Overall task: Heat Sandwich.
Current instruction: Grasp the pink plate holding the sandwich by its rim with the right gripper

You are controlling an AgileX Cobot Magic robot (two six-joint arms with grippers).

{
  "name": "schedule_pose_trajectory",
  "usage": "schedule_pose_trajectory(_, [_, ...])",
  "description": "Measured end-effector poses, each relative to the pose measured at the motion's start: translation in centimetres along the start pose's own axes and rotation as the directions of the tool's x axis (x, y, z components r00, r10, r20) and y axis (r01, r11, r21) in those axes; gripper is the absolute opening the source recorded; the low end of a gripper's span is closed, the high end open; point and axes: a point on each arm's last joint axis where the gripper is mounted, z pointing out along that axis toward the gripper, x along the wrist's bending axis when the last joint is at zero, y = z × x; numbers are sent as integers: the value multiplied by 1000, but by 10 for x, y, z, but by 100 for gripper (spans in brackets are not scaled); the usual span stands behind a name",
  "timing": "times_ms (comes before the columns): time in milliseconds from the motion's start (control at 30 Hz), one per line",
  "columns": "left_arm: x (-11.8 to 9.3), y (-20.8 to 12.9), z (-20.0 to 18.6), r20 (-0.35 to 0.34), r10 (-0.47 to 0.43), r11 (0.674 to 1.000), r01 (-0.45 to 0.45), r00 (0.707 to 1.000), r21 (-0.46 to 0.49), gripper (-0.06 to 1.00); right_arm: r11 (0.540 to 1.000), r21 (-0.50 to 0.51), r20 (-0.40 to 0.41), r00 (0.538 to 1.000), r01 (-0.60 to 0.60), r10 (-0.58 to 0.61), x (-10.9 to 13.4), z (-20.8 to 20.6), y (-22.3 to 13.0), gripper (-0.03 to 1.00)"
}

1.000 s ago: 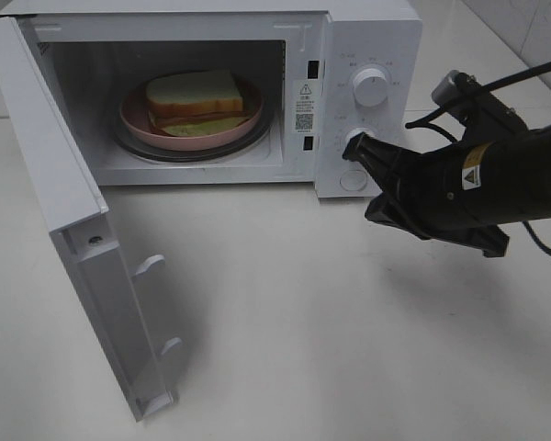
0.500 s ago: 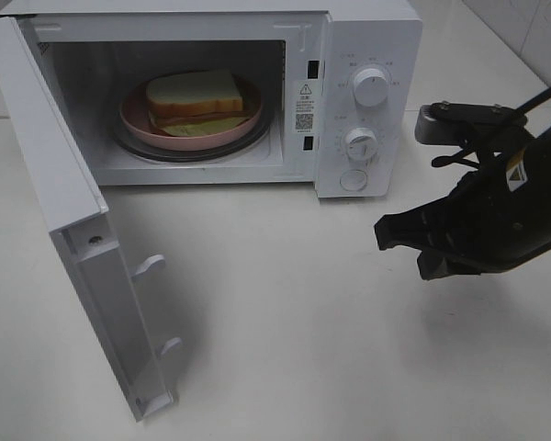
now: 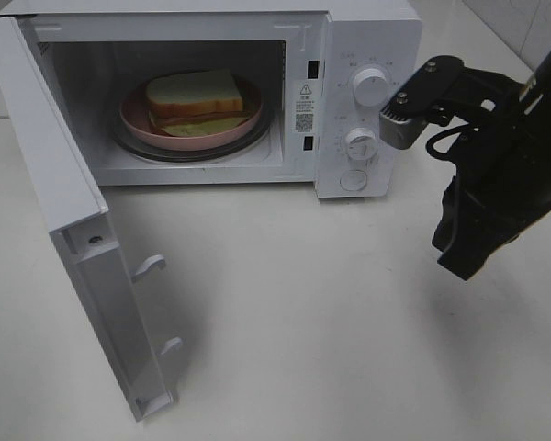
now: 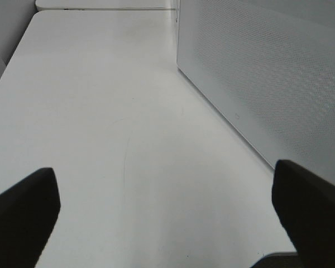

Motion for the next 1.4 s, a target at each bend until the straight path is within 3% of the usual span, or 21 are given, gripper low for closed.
schedule_pose_trajectory(67, [0, 0, 0, 0, 0, 1000, 0, 1000, 0, 97, 984, 5, -4, 984, 178, -178, 0, -2, 1, 6])
schedule_pose_trajectory(133, [0, 0, 0, 0, 0, 1000, 0, 1000, 0, 97, 969, 5, -5, 969, 247, -247, 0, -2, 1, 6])
schedule_pose_trajectory(200, [0, 0, 0, 0, 0, 1000, 0, 1000, 0, 97, 926, 7, -8, 926, 378, -378, 0, -3, 0, 6])
schedule_pose_trajectory(233, [0, 0, 0, 0, 0, 1000, 0, 1000, 0, 97, 855, 14, -22, 855, 519, -518, 0, -3, -1, 6])
schedule_pose_trajectory(267, [0, 0, 0, 0, 0, 1000, 0, 1000, 0, 97, 855, 14, -22, 855, 519, -518, 0, -3, -1, 6])
schedule_pose_trajectory(367, [0, 0, 0, 0, 0, 1000, 0, 1000, 0, 97, 738, 14, -26, 738, 674, -674, 0, -3, -1, 6])
schedule_pose_trajectory(533, [0, 0, 0, 0, 0, 1000, 0, 1000, 0, 97, 679, 10, -21, 679, 734, -734, 0, -3, -1, 7])
schedule_pose_trajectory(733, [0, 0, 0, 0, 0, 1000, 0, 1000, 0, 97, 661, 26, -10, 661, 750, -750, -2, -3, -1, 12])
schedule_pose_trajectory(800, [0, 0, 0, 0, 0, 1000, 0, 1000, 0, 97, 661, 21, 9, 661, 750, -751, -3, -3, 1, 23])
schedule_pose_trajectory(867, [0, 0, 0, 0, 0, 1000, 0, 1000, 0, 97, 661, 20, 15, 661, 750, -750, -3, -3, 1, 27])
schedule_pose_trajectory(900, [0, 0, 0, 0, 0, 1000, 0, 1000, 0, 97, 663, 18, 20, 662, 749, -749, -3, -3, 2, 34])
schedule_pose_trajectory(967, [0, 0, 0, 0, 0, 1000, 0, 1000, 0, 97, 683, 10, 46, 682, 731, -730, -4, -3, 4, 56])
schedule_pose_trajectory(1000, [0, 0, 0, 0, 0, 1000, 0, 1000, 0, 97, 683, 10, 46, 682, 731, -730, -4, -3, 4, 56])
schedule_pose_trajectory(1067, [0, 0, 0, 0, 0, 1000, 0, 1000, 0, 97, 713, 1, 65, 712, 701, -700, -5, -3, 5, 80])
schedule_pose_trajectory(1133, [0, 0, 0, 0, 0, 1000, 0, 1000, 0, 97, 730, -2, 69, 729, 683, -681, -5, -2, 6, 91])
schedule_pose_trajectory(1300, [0, 0, 0, 0, 0, 1000, 0, 1000, 0, 97, 719, -5, 68, 718, 695, -693, 1, 2, 12, 98])
schedule_pose_trajectory(1400, [0, 0, 0, 0, 0, 1000, 0, 1000, 0, 97, 688, 3, 55, 687, 726, -725, 7, 11, 19, 99])
